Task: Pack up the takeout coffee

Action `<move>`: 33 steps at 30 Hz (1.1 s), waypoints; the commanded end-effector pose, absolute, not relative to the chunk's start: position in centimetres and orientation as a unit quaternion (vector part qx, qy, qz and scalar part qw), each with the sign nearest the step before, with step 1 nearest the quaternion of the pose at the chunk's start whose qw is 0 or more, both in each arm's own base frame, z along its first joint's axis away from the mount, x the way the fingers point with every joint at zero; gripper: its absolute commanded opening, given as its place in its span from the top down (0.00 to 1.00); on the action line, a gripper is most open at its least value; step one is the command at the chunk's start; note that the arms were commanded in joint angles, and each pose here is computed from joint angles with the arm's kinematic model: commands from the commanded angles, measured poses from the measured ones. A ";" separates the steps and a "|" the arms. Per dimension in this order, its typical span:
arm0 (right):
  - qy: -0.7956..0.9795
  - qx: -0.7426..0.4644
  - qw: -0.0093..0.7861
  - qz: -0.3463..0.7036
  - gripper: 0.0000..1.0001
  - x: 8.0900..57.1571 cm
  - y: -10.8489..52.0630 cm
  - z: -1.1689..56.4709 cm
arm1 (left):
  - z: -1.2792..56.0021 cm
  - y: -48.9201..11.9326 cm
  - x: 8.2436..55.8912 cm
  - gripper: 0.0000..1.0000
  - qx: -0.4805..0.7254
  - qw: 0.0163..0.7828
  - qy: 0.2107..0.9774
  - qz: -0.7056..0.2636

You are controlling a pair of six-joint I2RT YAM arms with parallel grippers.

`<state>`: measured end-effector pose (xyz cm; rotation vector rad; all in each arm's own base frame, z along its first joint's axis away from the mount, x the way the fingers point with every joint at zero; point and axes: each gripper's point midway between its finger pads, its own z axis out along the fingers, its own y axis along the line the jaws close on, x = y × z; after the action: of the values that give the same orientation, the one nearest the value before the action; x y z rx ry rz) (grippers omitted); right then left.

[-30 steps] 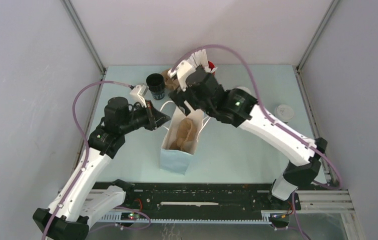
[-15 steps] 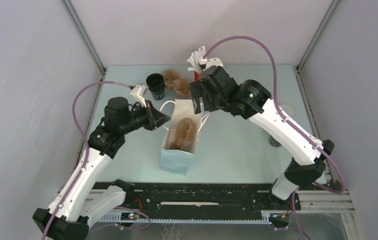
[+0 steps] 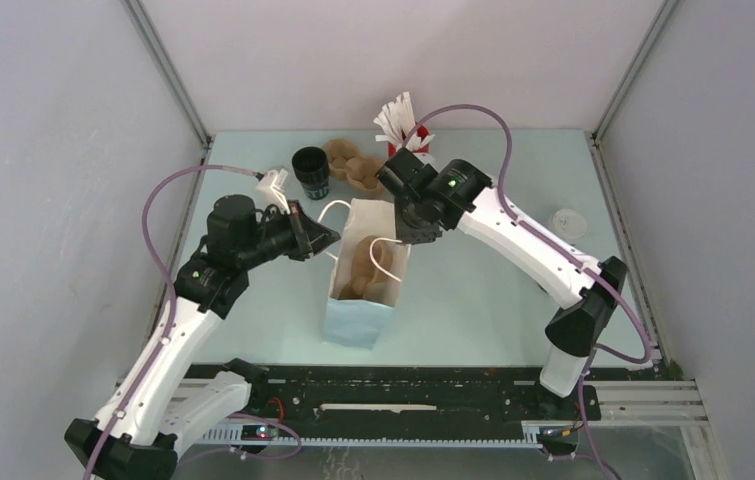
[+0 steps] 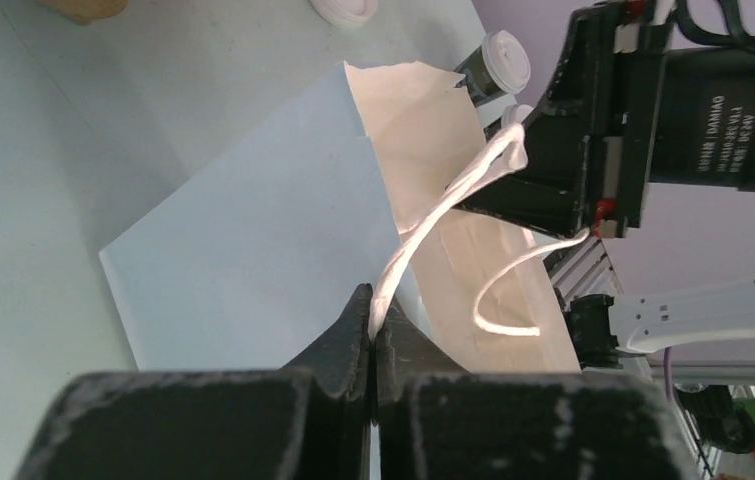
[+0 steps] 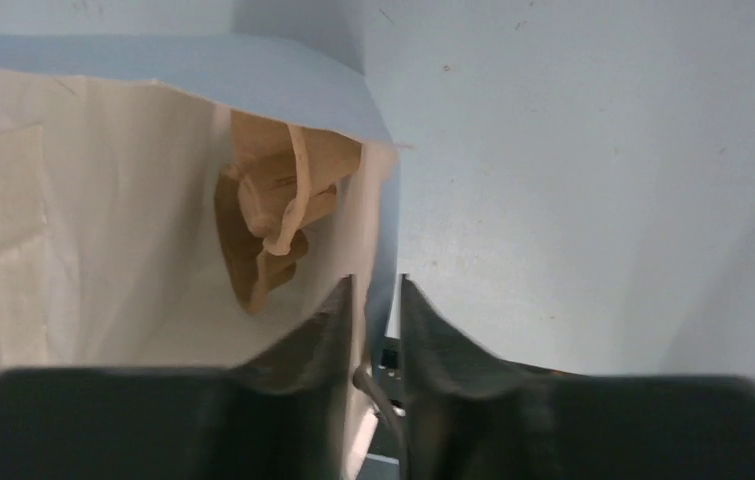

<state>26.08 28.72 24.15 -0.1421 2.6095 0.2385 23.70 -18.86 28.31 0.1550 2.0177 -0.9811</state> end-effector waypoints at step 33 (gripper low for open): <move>0.954 -0.007 0.282 0.099 1.00 28.1 26.0 25.6 | 27.8 -19.7 25.4 1.00 -0.109 0.385 0.814 -0.422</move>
<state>25.57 28.66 29.44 -0.1301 2.5299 0.3138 23.99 -19.89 33.04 -0.1565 1.9800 -1.1126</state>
